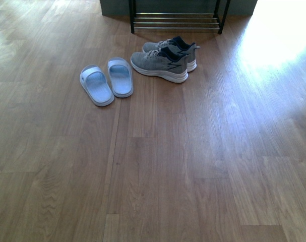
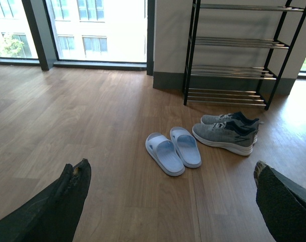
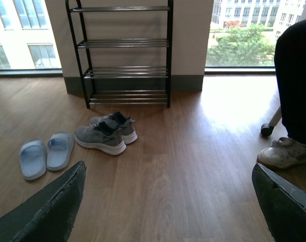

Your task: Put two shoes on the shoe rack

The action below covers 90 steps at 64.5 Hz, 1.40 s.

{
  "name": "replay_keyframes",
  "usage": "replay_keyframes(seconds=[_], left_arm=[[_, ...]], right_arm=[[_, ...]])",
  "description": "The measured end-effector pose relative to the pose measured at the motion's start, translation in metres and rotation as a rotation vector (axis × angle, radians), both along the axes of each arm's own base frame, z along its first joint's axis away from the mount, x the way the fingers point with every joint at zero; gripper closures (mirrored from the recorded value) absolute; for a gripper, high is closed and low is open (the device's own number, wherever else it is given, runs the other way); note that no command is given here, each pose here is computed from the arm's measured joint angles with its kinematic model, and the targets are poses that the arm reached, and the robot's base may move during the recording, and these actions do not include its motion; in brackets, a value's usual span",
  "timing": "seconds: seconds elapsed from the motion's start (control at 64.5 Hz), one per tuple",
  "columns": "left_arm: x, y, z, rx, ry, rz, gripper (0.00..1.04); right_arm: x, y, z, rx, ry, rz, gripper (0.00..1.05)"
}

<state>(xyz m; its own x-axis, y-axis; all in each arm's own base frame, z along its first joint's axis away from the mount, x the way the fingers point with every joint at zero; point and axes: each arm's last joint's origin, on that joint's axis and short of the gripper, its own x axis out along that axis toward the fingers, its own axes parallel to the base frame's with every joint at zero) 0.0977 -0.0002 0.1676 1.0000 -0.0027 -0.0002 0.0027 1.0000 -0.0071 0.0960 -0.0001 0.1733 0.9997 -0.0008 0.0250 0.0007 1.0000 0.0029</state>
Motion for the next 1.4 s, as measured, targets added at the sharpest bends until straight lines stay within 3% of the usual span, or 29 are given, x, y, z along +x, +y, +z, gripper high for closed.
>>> replay_keyframes(seconds=[1.396], left_arm=[[0.0,0.0,0.0,0.0,0.0,0.0,0.09]], right_arm=[[0.0,0.0,0.0,0.0,0.0,-0.001,0.09]])
